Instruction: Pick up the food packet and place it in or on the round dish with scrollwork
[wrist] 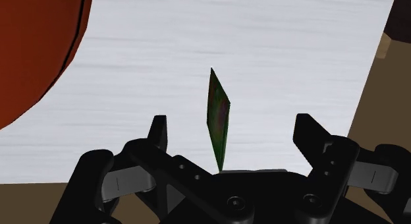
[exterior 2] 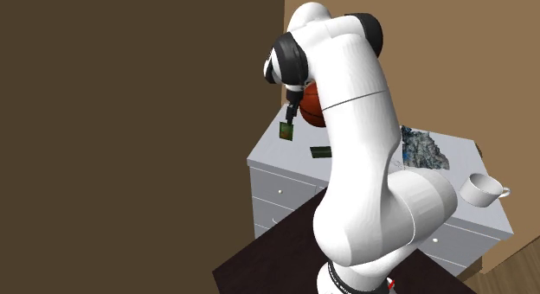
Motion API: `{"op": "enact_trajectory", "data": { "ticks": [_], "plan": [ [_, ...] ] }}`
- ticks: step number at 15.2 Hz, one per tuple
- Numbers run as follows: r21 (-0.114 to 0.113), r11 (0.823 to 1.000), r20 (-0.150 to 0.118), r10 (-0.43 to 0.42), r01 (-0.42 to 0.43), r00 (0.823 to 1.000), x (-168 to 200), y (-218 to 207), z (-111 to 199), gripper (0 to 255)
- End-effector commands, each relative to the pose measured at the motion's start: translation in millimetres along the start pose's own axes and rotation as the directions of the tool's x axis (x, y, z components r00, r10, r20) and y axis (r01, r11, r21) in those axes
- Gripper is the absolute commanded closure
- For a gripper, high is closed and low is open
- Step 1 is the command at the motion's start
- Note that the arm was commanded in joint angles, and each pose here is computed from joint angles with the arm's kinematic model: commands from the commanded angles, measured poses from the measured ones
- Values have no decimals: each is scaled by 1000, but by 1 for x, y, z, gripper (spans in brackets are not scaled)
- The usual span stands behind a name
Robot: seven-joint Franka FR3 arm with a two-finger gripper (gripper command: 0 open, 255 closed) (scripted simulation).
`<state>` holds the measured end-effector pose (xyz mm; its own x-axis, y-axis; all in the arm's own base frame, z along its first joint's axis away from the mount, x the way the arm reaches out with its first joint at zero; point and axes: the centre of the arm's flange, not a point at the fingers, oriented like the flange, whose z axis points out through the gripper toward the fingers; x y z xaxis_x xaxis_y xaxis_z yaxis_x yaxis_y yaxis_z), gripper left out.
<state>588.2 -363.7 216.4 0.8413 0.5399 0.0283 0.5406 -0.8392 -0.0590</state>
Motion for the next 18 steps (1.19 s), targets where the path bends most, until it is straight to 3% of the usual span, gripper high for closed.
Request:
{"op": "enact_trajectory", "data": {
  "ticks": [1,10,11,18],
  "plan": [
    [0,1000,0,0,0,1000,1,1,11,0],
    [0,1000,0,0,0,1000,1,1,19,0],
    [0,1000,0,0,0,1000,1,1,19,255],
    [0,1000,0,0,0,1000,1,1,19,255]
  ]
}}
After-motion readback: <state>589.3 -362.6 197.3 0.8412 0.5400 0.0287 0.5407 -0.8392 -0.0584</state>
